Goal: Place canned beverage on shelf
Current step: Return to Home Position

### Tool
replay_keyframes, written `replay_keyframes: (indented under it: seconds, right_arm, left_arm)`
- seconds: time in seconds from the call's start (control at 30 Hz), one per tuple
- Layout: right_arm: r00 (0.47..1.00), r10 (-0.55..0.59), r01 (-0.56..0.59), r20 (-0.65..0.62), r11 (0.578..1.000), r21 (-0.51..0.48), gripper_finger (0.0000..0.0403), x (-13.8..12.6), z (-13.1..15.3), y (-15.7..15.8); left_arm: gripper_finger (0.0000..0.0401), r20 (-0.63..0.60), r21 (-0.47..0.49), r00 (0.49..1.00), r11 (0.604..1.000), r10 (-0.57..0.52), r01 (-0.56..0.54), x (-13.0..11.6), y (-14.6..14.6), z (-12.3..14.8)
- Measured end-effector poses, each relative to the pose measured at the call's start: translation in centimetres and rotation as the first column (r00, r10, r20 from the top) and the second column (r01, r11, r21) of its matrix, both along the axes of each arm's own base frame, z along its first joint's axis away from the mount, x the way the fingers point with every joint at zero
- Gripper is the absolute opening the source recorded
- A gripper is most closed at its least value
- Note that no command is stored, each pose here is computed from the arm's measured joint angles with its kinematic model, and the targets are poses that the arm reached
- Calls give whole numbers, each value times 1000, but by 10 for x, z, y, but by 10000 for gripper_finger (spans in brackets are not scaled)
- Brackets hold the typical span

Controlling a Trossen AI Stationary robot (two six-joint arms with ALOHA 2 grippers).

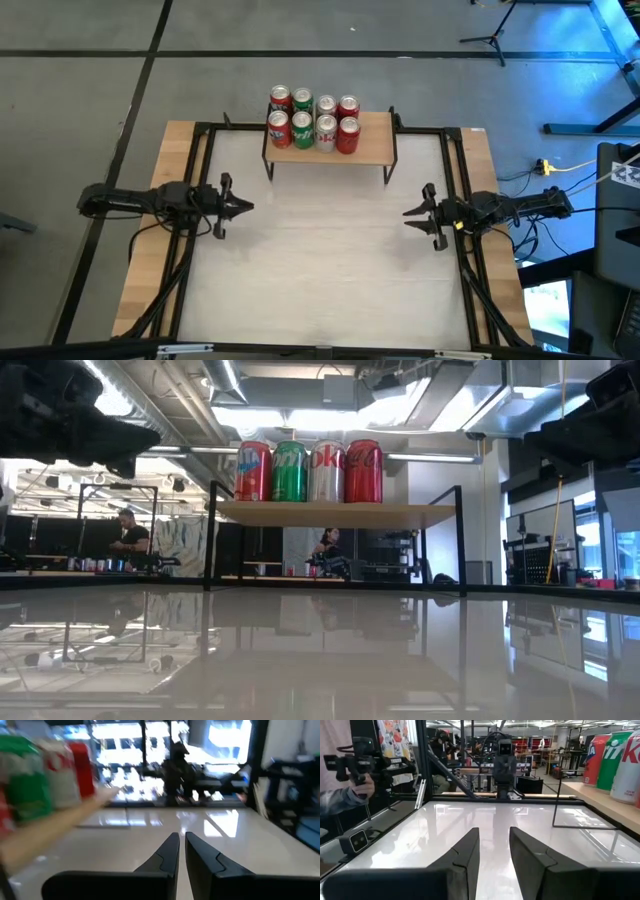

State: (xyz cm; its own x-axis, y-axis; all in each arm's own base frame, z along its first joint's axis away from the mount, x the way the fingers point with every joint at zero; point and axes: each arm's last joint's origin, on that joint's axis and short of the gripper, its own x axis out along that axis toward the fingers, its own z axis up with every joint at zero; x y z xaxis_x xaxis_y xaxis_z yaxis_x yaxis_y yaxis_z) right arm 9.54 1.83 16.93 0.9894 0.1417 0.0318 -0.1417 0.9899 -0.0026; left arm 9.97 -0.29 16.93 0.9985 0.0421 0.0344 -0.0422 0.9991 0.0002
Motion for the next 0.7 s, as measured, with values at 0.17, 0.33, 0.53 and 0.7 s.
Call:
replay_keyframes:
  seconds: [0.17, 0.33, 0.53, 0.7]
  right_arm:
    - [1000, 0, 0, -1, 1000, 0, 105, 0, 0, 0]
    - [1000, -1, 1, -2, 1000, 0, 105, 0, 0, 0]
    - [1000, -2, 2, -3, 1000, -1, 105, 0, 0, 0]
    - [1000, -2, 2, -3, 1000, -1, 105, 0, 0, 0]
  left_arm:
    - [23, 14, -16, 995, 995, 100, -100, -3, 5, 1]
    - [23, 5, -25, 980, 980, 197, -197, -2, 9, 0]
    - [23, 7, -27, 977, 977, 213, -213, -2, 9, 0]
    - [23, 8, -27, 977, 977, 213, -213, -2, 9, 0]
